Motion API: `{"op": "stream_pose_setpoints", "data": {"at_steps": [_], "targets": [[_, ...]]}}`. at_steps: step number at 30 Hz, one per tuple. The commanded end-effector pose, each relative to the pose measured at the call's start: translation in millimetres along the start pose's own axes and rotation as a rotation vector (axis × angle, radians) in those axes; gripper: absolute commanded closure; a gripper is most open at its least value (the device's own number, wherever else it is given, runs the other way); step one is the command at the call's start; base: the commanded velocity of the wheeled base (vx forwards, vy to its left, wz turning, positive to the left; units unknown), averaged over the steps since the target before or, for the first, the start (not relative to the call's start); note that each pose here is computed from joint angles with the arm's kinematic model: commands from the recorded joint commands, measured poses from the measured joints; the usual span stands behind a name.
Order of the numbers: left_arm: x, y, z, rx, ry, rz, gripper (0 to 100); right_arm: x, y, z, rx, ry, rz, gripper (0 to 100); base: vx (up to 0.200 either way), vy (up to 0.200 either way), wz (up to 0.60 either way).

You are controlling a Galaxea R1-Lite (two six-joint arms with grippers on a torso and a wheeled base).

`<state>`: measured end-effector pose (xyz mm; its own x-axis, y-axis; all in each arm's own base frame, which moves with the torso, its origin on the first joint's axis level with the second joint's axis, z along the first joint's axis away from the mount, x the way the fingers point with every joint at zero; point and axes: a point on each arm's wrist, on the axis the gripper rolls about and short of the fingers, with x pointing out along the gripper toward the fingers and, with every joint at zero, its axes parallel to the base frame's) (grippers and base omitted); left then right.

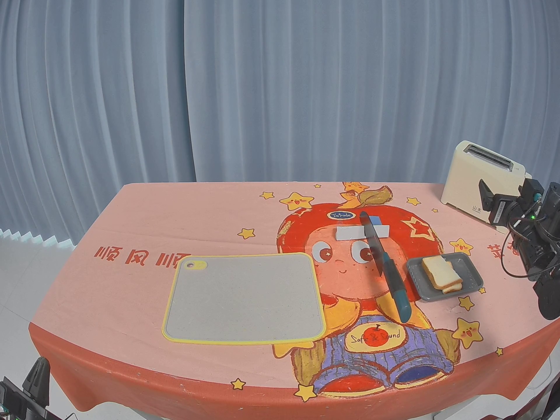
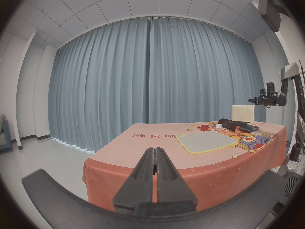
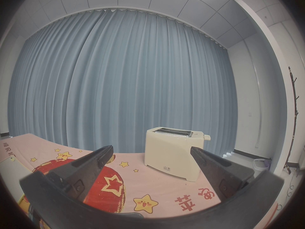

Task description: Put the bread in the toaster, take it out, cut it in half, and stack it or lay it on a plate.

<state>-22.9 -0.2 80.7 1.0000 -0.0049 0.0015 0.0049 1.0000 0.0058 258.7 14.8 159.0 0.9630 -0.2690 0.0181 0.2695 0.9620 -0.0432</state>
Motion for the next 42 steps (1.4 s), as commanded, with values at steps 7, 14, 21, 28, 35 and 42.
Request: {"op": "stream_pose_setpoints", "data": {"at_steps": [7, 14, 21, 28, 35, 42], "targets": [[0.1, 0.0, -5.3, 0.0, 0.001, 0.0, 100, 7.9, -19.3, 9.5, 0.011, -0.04, -0.023, 0, 0.0, 0.0, 0.0], [0.1, 0.0, -5.3, 0.002, 0.001, 0.0, 100, 8.0, -21.9, 5.8, 0.008, -0.027, -0.013, 0, 0.0, 0.0, 0.0], [0.1, 0.0, -5.3, 0.0, 0.001, 0.0, 100, 0.6, -20.1, -4.7, 0.003, 0.014, 0.071, 0, 0.0, 0.0, 0.0], [0.1, 0.0, -5.3, 0.002, 0.001, 0.0, 100, -10.5, -27.0, -14.0, -0.007, 0.056, 0.056, 0, 0.0, 0.0, 0.0], [0.1, 0.0, -5.3, 0.002, 0.001, 0.0, 100, -55.4, -47.7, -14.7, -0.004, 0.06, 0.013, 0, 0.0, 0.0, 0.0], [0.1, 0.0, -5.3, 0.0, 0.001, 0.0, 100, -89.7, -55.3, -12.0, 0.001, 0.021, 0.011, 0, 0.0, 0.0, 0.0]]}}
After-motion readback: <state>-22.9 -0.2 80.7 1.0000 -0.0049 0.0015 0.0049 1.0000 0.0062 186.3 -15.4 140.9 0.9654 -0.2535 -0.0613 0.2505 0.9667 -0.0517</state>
